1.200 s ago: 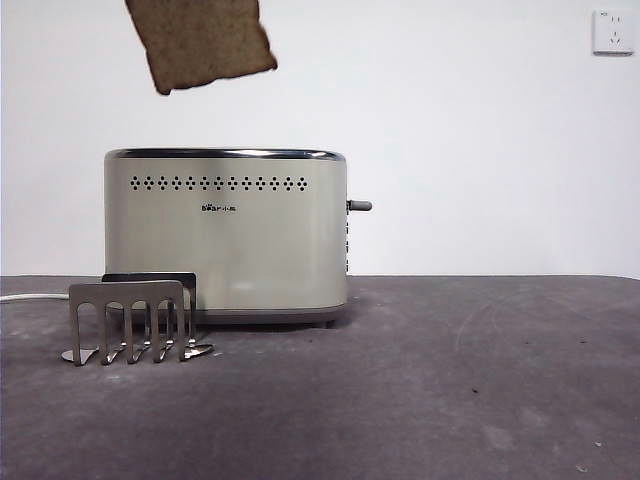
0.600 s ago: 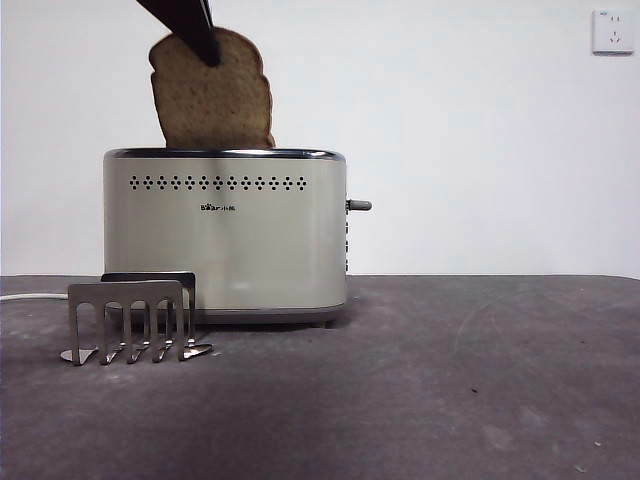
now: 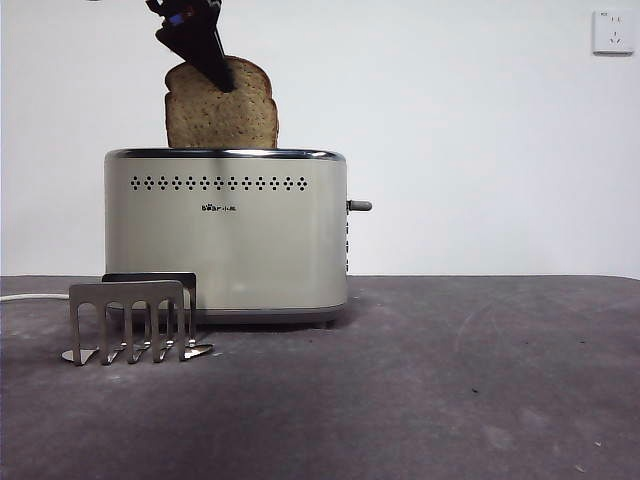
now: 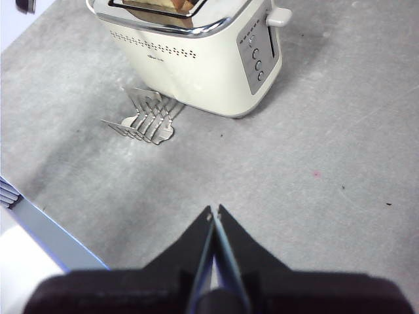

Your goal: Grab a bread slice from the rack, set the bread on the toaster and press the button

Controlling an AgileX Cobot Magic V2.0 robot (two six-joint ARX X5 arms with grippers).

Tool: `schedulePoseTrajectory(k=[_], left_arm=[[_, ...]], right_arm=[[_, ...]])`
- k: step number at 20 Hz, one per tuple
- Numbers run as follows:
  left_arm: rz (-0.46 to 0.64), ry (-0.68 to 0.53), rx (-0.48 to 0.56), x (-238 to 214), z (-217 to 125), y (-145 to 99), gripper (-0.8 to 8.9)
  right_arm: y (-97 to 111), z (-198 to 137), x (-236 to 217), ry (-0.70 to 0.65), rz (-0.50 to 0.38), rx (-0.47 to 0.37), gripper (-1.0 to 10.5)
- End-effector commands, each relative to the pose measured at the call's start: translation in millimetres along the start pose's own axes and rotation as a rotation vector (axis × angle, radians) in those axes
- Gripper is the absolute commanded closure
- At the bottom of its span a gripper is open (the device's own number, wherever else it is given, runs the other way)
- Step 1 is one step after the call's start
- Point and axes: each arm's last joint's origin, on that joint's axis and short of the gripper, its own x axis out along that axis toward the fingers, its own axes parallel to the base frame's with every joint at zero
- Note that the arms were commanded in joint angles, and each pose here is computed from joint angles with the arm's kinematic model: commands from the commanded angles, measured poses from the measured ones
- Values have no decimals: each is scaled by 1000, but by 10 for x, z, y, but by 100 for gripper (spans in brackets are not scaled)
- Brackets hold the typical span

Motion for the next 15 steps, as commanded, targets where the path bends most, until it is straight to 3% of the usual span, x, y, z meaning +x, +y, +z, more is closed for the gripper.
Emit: schedulePoseTrajectory(k=[1, 9, 15], left_arm=[[-13, 27, -72, 218, -63, -9, 436], [24, 3, -262, 59, -33, 13, 431], [98, -88, -545, -650, 24, 7, 431]], right_arm=[[-29, 26, 45, 1, 4, -13, 958], [-256, 239, 336, -64, -4, 6, 959], [-550, 517, 818, -189, 167, 98, 959]])
